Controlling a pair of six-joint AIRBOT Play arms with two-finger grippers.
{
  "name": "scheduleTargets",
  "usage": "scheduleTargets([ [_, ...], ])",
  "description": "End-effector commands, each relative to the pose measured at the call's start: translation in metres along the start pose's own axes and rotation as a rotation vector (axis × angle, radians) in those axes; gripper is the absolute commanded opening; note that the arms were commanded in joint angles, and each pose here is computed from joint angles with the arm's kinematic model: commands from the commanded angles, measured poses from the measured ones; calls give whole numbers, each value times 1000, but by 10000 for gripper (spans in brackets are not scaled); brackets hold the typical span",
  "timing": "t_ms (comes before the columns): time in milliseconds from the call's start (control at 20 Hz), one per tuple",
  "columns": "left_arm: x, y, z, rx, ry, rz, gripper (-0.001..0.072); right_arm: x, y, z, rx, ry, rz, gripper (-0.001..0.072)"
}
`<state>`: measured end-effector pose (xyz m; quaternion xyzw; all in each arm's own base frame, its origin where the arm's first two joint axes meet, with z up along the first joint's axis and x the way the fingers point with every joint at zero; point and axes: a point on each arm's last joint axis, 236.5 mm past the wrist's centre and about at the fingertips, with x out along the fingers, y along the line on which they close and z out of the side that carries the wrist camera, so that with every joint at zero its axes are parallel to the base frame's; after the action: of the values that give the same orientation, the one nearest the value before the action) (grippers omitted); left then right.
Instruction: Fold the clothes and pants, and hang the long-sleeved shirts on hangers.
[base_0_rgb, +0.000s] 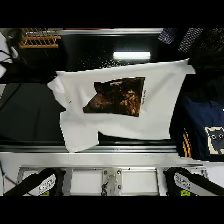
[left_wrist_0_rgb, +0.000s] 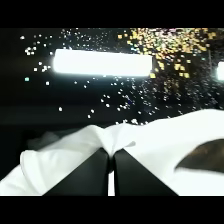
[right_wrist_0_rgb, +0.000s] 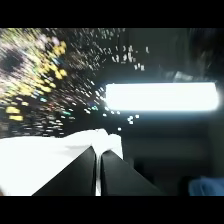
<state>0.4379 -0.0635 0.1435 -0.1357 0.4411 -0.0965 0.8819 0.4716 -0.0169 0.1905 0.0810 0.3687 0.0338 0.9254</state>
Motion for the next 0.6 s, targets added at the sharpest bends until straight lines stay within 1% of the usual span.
scheduleTargets([
  [0,84,20,11,-21,25,16,321,85,-16,-8,48,21,12,194],
  [50,93,23,19,-25,23,19,688,91,-16,-4,68,5,22,509],
  [100,96,28,26,-44,23,22,685,91,-17,0,72,-12,21,634],
  [250,83,54,24,-78,88,54,683,65,-22,7,71,-33,11,632],
  [350,72,83,0,-132,142,87,683,40,-23,-7,54,13,6,631],
  [450,69,116,-47,-221,219,125,683,19,-20,-39,50,97,9,630],
  [550,73,144,-111,-325,329,157,683,5,-10,-77,40,167,24,630],
])
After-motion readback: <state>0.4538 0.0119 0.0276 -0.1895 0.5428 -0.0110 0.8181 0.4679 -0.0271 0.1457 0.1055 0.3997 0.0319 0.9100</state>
